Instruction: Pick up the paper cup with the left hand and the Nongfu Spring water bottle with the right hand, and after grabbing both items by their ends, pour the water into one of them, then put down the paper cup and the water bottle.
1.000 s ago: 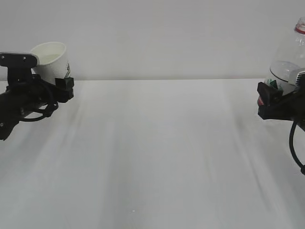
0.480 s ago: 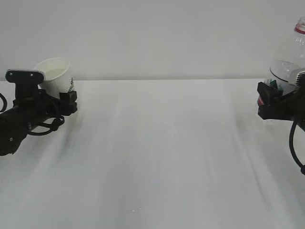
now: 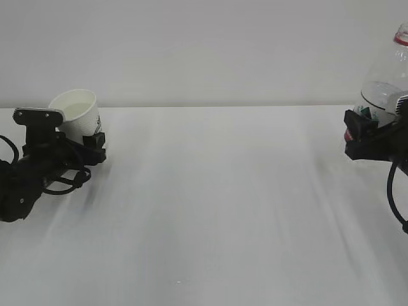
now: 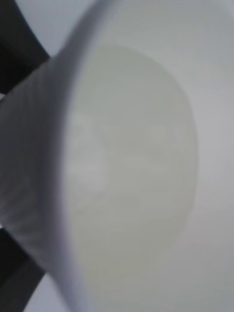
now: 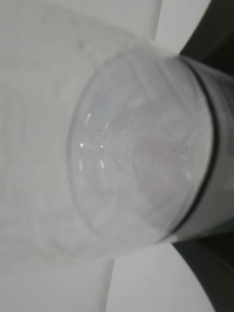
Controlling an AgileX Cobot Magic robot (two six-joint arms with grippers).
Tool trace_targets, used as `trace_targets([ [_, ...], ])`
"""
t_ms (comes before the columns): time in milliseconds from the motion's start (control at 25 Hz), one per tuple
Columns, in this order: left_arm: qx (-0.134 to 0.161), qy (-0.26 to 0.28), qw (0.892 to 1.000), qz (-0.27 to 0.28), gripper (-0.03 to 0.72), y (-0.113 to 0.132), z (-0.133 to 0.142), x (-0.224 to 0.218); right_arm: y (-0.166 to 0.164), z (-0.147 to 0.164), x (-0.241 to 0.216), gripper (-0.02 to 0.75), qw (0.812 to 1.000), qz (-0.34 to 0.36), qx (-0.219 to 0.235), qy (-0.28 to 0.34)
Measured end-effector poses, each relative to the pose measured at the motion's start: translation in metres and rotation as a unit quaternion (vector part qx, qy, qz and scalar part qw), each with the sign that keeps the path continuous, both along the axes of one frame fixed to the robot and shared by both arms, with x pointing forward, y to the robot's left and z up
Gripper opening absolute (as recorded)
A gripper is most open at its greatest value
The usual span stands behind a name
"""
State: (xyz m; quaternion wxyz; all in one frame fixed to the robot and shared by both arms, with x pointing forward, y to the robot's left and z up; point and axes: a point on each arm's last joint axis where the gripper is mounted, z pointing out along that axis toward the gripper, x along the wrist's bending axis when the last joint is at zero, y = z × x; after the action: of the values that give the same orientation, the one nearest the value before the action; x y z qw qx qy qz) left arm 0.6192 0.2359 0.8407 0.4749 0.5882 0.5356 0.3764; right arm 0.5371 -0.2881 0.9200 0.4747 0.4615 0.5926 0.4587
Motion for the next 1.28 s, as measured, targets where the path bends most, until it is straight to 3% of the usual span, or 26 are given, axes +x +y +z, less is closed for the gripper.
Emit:
trace_targets([
  [320,-0.007,-0.044,0.999,0.0,0.68,0.0,0.003,0.002,0.0,0.0,0.0,0.495,1.0,0.0,0.0,0.0],
  [760,-0.007,-0.046,0.999,0.0,0.691,0.0,0.004,-0.001,0.0,0.0,0.0,0.495,1.0,0.0,0.0,0.0],
  [1280,-0.001,-0.013,1.0,0.0,0.685,0.009,0.016,-0.05,0.0,0.0,0.0,0.495,1.0,0.0,-0.001,0.0],
])
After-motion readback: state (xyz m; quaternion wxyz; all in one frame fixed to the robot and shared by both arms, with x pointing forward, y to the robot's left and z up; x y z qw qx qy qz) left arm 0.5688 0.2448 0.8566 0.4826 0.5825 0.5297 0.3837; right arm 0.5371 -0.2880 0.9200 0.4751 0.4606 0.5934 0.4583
